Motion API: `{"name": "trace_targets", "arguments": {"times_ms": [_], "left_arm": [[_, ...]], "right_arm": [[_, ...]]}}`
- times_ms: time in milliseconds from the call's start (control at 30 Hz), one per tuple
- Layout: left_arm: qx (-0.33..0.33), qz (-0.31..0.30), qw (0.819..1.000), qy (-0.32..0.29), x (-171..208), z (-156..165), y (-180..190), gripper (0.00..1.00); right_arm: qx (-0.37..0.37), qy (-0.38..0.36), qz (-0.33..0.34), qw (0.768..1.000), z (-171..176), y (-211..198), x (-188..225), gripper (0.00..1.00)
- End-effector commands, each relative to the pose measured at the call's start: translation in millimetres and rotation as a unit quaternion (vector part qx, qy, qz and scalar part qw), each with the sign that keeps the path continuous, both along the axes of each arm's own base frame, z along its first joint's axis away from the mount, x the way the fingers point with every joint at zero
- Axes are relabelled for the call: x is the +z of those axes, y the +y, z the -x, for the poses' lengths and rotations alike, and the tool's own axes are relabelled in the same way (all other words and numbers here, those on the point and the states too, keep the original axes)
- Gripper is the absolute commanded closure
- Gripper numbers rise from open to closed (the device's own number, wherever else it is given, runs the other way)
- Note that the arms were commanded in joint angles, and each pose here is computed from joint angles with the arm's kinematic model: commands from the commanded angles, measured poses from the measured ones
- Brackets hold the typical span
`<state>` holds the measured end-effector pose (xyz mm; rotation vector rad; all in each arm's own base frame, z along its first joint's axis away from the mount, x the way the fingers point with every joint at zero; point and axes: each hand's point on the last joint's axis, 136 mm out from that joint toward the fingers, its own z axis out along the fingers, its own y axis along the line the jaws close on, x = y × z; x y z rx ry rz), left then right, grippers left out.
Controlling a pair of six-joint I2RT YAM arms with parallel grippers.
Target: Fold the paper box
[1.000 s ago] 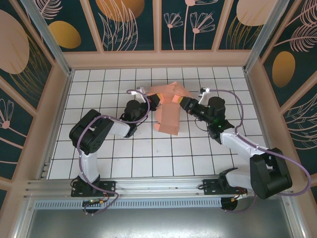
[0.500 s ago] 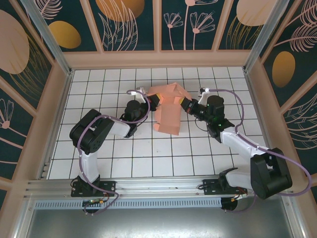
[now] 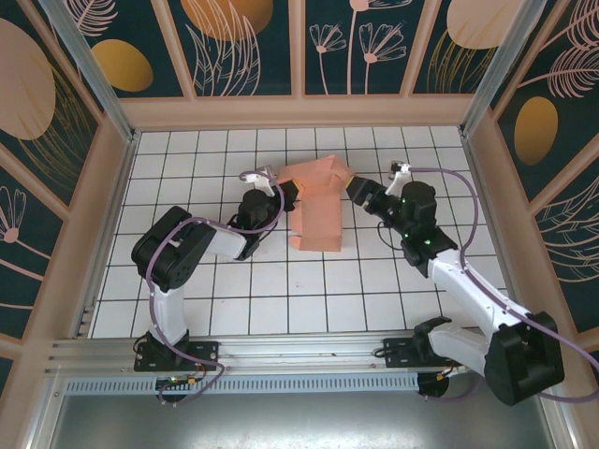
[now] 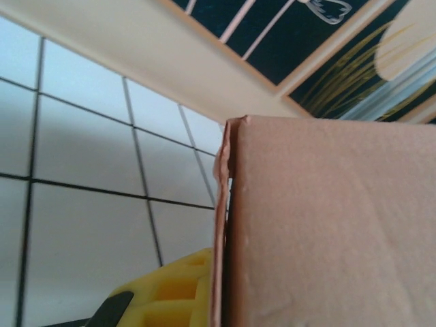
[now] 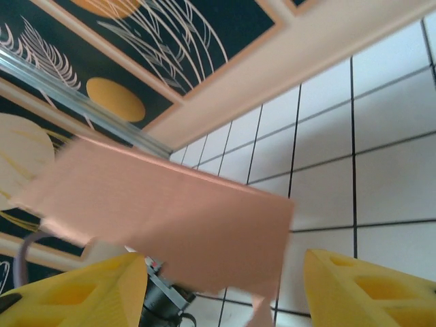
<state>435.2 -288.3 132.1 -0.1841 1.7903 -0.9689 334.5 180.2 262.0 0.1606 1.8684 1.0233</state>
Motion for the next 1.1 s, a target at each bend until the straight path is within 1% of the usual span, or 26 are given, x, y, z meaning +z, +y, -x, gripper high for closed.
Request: {"name": "trace_targets", "arguments": {"times_ms": [0, 133, 233, 367, 467, 533, 633, 900, 1000, 1067], "left_arm": [[0.04, -0.034, 0.998, -0.022, 13.1, -10.7, 9.1, 1.0], [0.06, -0.064, 0.996, -0.03, 8.6, -14.3, 16.4, 1.0], [0.077, -0.075, 0.993, -0.039, 8.7, -12.4, 25.5, 1.0], [0.083, -0.094, 0.991, -0.041, 8.1, -13.3, 28.2, 1.0], [0.084, -0.094, 0.991, -0.041, 8.1, -14.5, 28.2, 1.0], [0.083, -0.092, 0.991, -0.043, 9.0, -14.9, 27.3, 1.0], [0.089, -0.093, 0.991, -0.044, 10.7, -14.7, 30.0, 1.0], [0.096, -0.1, 0.989, -0.048, 15.8, -12.3, 34.7, 1.0], [0.093, -0.099, 0.99, -0.048, 15.2, -12.3, 33.4, 1.0], [0.091, -0.099, 0.99, -0.048, 15.0, -12.4, 32.3, 1.0]], "right_arm": [[-0.025, -0.035, 0.041, 0.998, -3.9, -8.7, 29.0, 0.37], [-0.009, -0.049, 0.076, 0.996, -7.5, 9.8, 48.0, 0.38], [-0.004, -0.051, 0.114, 0.992, -13.5, 29.4, 53.6, 0.4], [0.01, -0.057, 0.146, 0.988, -18.5, 62.2, 58.5, 0.42], [0.012, -0.05, 0.167, 0.985, -24.9, 82.2, 54.1, 0.43], [0.011, -0.03, 0.181, 0.983, -31.7, 91.6, 43.3, 0.43], [0.007, -0.007, 0.184, 0.983, -39.5, 96.9, 28.6, 0.44], [-0.004, 0.042, 0.195, 0.98, -51.7, 94.7, -7.9, 0.45], [-0.008, 0.053, 0.19, 0.98, -53.2, 93.5, -18.0, 0.49], [-0.002, 0.053, 0.18, 0.982, -52.7, 96.7, -16.8, 0.55]]}}
